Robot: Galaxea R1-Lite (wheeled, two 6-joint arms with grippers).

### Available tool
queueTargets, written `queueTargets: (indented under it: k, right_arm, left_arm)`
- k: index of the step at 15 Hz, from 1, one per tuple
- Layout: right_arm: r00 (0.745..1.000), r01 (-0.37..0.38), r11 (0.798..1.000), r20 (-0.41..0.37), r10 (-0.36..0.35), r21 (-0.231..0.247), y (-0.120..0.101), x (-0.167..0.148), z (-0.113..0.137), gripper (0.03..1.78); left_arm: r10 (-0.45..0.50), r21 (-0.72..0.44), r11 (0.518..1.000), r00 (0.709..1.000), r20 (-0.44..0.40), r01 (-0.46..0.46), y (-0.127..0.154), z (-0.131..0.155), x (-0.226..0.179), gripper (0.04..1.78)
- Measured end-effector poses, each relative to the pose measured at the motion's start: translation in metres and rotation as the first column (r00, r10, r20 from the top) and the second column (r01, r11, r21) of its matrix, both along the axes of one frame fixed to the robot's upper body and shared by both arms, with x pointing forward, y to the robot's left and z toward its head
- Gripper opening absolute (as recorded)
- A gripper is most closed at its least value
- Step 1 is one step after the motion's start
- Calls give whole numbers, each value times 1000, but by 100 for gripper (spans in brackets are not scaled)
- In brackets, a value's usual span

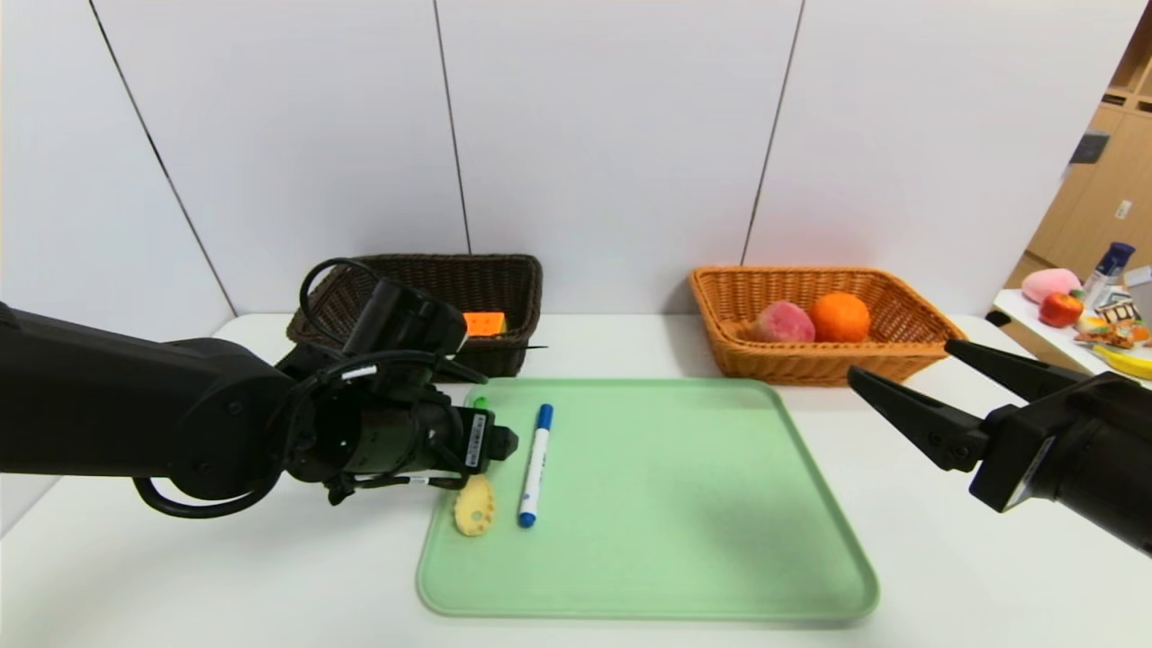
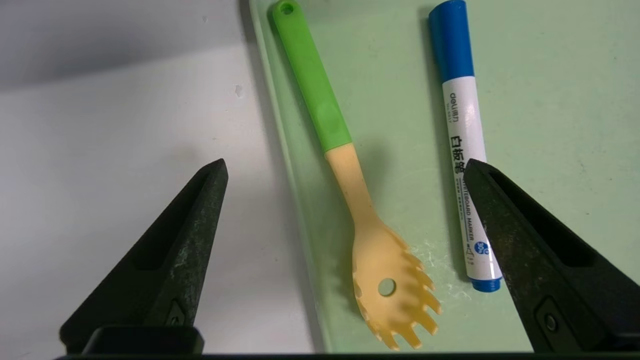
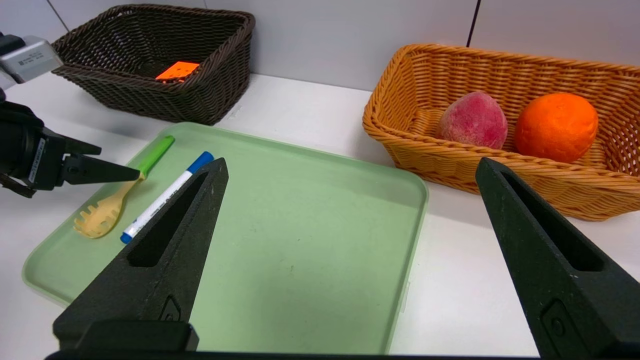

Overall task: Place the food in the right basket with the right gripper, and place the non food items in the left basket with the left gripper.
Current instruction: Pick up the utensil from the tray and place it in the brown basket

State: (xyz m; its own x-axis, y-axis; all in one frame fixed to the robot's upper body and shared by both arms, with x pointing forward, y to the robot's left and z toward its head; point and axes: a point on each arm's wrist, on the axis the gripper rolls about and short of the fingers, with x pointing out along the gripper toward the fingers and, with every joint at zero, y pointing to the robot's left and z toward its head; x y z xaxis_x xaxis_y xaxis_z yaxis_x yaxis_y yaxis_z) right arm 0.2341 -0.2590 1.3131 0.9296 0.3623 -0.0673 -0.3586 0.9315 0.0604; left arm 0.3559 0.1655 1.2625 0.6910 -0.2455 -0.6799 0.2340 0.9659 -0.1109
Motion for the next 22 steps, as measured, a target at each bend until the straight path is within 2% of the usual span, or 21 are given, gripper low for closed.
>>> queueTargets:
  k: [10,13,16,20,22]
  right_arm:
    - [1000,1,1000,10,-1,9,-2,-3,2,171]
    - [1000,0,1000,12,0,11,-2,-4,3,171]
    - [1000,0,1000,14,0,12,-2,-4,3,171]
    - [1000,-1,1000,15,1,12,-2,-4,3,171]
    - [1000,-1,1000,16,1,13,-2,-4,3,171]
  left_arm:
    - [6,30,1000,1000,-19,-6,-4,-28,7,169]
    - [3,16,1000,1000,4,-3,-5,-31,9,169]
    - [0,15,1000,1000,6,0,-5,-34,9,122]
    - [2,19,1000,1000,3,-2,-5,-35,9,78]
    - [8,20,1000,1000,6,-8,-4,-35,9,35]
